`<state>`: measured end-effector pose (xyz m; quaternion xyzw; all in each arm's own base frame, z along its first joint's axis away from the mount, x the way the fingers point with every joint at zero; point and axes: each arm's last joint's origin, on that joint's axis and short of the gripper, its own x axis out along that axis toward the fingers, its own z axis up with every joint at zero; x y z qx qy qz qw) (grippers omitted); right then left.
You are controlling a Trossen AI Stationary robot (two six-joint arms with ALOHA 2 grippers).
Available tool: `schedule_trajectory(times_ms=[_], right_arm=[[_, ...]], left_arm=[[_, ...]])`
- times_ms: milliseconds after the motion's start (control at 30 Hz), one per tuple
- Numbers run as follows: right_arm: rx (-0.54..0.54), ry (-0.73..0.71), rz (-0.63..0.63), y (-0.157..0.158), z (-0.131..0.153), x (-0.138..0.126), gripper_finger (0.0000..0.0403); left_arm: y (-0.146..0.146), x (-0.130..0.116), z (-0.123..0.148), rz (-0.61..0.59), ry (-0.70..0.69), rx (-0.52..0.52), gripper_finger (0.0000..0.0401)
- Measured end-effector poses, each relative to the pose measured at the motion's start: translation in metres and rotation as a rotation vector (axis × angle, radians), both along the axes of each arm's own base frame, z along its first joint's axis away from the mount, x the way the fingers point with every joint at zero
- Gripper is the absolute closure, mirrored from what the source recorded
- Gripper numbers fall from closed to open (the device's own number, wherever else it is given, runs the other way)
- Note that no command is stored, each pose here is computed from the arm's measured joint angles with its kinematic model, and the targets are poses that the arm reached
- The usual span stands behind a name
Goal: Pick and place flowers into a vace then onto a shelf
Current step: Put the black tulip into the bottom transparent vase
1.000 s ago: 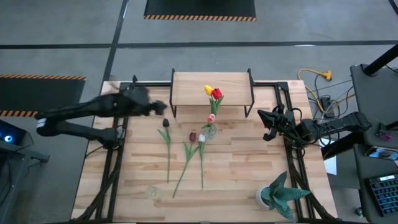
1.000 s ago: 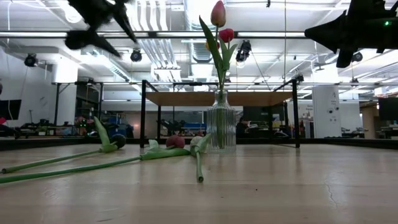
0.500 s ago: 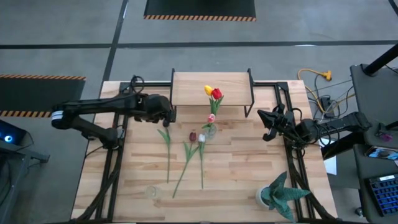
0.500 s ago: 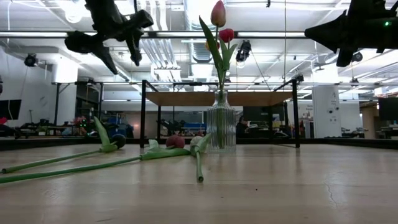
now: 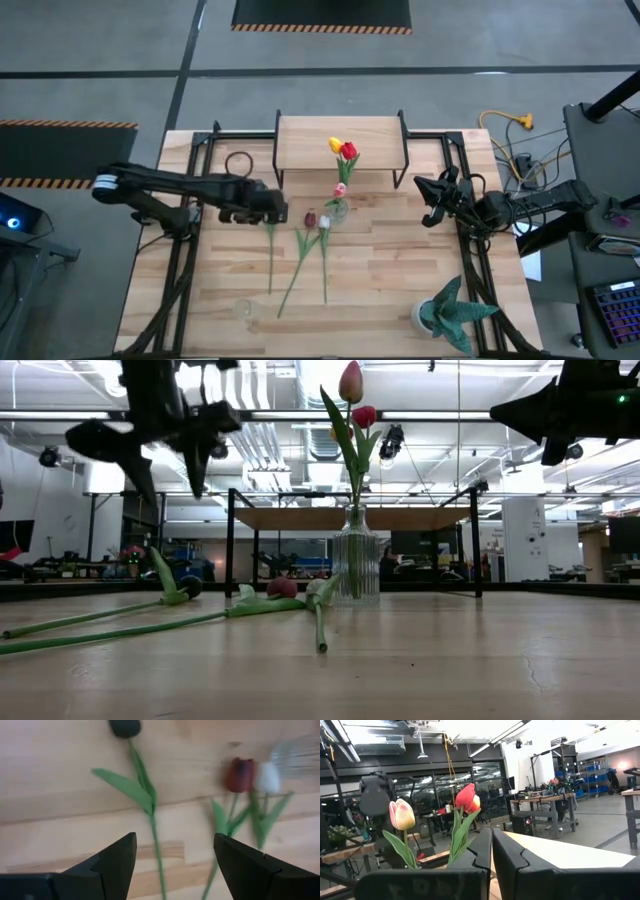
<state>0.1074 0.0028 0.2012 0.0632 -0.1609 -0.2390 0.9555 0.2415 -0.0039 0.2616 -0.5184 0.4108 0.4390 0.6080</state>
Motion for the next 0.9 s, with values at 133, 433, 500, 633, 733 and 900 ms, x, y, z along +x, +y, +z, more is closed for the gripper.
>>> schedule_trajectory(times_ms=[133,433,500,633,733,900], right_arm=[[-0.005,0.003,-0.001,0.0,0.0,0.0,0.0394],[-0.003,0.002,-0.001,0.0,0.0,0.0,0.0394],[0.0,0.0,0.0,0.0,0.0,0.0,0.0394],[0.0,0.0,0.0,0.0,0.0,0.0,0.0394],[0.0,0.0,0.0,0.0,0.0,0.0,0.0394],[0.001,0.0,0.001,0.0,0.0,0.0,0.0394]], left_arm=[[-0.003,0.008,-0.029,0.017,-0.022,-0.009,0.0153],[-0.004,0.008,-0.091,0.092,-0.116,-0.085,0.0153],[-0.005,0.003,-0.101,0.106,-0.113,-0.114,0.0153],[-0.006,-0.002,-0.108,0.116,-0.099,-0.136,0.0153],[-0.006,-0.004,-0.111,0.117,-0.094,-0.137,0.0153],[-0.006,-0.006,-0.113,0.104,-0.095,-0.134,0.0153]])
